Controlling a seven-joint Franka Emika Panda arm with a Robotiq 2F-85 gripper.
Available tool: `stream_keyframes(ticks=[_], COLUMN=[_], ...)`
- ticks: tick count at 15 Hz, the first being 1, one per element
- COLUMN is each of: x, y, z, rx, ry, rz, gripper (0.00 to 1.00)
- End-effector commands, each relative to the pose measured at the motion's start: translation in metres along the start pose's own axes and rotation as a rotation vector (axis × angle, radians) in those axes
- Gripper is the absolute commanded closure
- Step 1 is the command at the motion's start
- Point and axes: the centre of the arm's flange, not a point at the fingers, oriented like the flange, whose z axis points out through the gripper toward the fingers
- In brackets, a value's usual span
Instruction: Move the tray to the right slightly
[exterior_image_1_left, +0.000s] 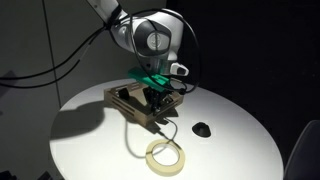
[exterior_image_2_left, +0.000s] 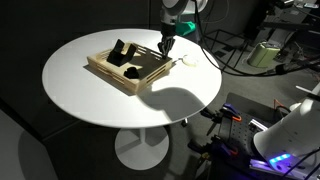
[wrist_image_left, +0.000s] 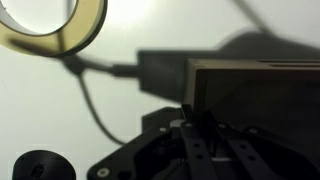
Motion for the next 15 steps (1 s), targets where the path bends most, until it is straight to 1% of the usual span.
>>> stream_keyframes(ticks=[1,7,15], x=[-0.002,-0.005,-0.011], y=[0.000,0.010,0.032], z=[-0.008,-0.009,-0.011], rx=[-0.008,-0.020,-0.039], ry=[0.031,0.024,0.021], rz=[0.086,0.185,0.330], gripper=[0.97,0.97,0.97])
